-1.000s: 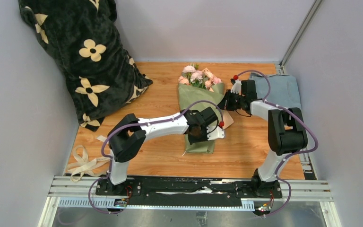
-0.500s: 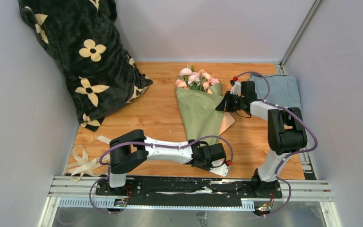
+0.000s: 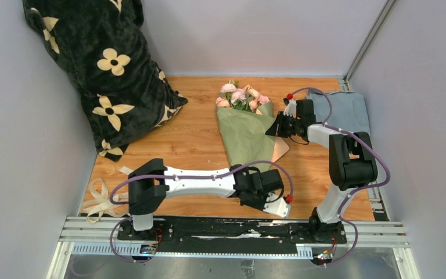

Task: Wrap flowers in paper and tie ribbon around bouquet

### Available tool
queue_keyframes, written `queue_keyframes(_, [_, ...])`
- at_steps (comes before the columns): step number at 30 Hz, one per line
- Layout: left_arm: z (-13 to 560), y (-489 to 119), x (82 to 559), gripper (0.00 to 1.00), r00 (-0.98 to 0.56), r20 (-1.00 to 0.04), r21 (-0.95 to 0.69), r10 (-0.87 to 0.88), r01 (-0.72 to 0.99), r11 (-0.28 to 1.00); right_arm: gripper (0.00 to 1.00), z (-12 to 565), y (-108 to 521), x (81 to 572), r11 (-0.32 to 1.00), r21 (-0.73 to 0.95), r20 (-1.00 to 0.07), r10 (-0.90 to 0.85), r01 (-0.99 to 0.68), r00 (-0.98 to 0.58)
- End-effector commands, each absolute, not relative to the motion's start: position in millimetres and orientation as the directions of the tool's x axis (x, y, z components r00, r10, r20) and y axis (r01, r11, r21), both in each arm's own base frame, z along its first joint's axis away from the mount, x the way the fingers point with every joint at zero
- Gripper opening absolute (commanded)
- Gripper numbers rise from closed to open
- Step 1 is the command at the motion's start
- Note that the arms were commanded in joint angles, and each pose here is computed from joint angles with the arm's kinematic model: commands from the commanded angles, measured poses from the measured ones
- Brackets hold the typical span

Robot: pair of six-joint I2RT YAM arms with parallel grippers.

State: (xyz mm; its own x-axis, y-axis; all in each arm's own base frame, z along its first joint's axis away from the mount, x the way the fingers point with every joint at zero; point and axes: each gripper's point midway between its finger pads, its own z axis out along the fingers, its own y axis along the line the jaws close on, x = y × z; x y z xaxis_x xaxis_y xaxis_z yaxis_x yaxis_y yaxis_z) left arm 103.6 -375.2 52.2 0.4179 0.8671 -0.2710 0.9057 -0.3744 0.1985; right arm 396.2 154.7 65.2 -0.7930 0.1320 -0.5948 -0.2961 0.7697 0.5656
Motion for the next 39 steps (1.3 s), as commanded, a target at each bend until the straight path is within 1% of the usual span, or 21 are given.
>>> queue_keyframes(1, [104.8,-400.4,126.3,0.29,0.312,-0.46,0.192,0.832,0.949,-0.25,0.0,65.4,145.2,401.8,0.799,0.539,-0.605,0.147,-0.266,-0.783])
queue_keyframes(3, [93.2,-408.1,155.7,0.27,0.222,-0.463,0.227,0.858,0.965,-0.127,0.0,64.1,144.0,400.7,0.807,0.532,-0.603,0.147,-0.258,-0.784])
queue_keyframes(5, [78.0,-412.6,180.2,0.26,0.174,-0.439,0.272,0.881,0.961,-0.054,0.0,62.1,142.5,400.2,0.812,0.528,-0.599,0.149,-0.249,-0.786])
queue_keyframes(7, [62.5,-415.9,193.4,0.26,0.183,-0.403,0.315,0.897,0.948,-0.052,0.0,59.1,141.2,399.2,0.818,0.523,-0.593,0.149,-0.239,-0.791])
queue_keyframes(9, [45.0,-417.2,192.5,0.27,0.193,-0.378,0.303,0.905,0.95,-0.076,0.05,57.3,139.0,398.5,0.826,0.515,-0.588,0.146,-0.229,-0.796])
queue_keyframes(13, [17.2,-410.0,186.1,0.29,0.195,-0.337,0.265,0.921,0.958,-0.106,0.25,56.9,126.5,394.7,0.868,0.456,-0.581,0.121,-0.198,-0.805])
queue_keyframes(15, [7.8,-403.9,185.3,0.3,0.195,-0.316,0.261,0.929,0.959,-0.112,0.38,57.8,113.3,390.7,0.904,0.394,-0.58,0.106,-0.164,-0.807])
queue_keyframes(16, [4.1,-401.5,184.3,0.3,0.194,-0.309,0.257,0.931,0.959,-0.115,0.42,60.0,108.8,388.3,0.915,0.372,-0.581,0.098,-0.156,-0.808])
queue_keyframes(17, [1.8,-399.5,183.4,0.3,0.195,-0.304,0.254,0.933,0.96,-0.118,0.49,61.2,100.7,386.6,0.932,0.337,-0.583,0.094,-0.135,-0.807])
queue_keyframes(19, [-1.5,-397.0,180.9,0.31,0.196,-0.298,0.242,0.934,0.962,-0.124,0.55,63.7,90.1,381.2,0.95,0.291,-0.579,0.082,-0.112,-0.811])
queue_keyframes(23, [-1.4,-395.0,180.3,0.31,0.2,-0.295,0.242,0.934,0.962,-0.13,0.57,64.5,81.5,368.7,0.958,0.265,-0.563,0.065,-0.106,-0.824])
queue_keyframes(27, [-0.4,-395.3,180.5,0.32,0.203,-0.298,0.245,0.933,0.961,-0.131,0.58,61.8,79.8,362.2,0.953,0.287,-0.542,0.077,-0.097,-0.837])
queue_keyframes(32, [-2.5,-393.2,179.7,0.32,0.203,-0.292,0.242,0.935,0.961,-0.133,0.59,49.2,90.9,359.2,0.896,0.436,-0.474,0.154,-0.079,-0.867])
queue_keyframes(35, [-2.3,-393.4,180.2,0.32,0.205,-0.292,0.245,0.934,0.96,-0.134,0.61,39.1,110.3,355.0,0.842,0.533,-0.436,0.189,-0.083,-0.88])
queue_keyframes(39, [-2.4,-393.3,180.2,0.33,0.208,-0.292,0.245,0.934,0.96,-0.137,0.63,20.8,130.4,343.3,0.81,0.578,-0.381,0.16,-0.1,-0.911])
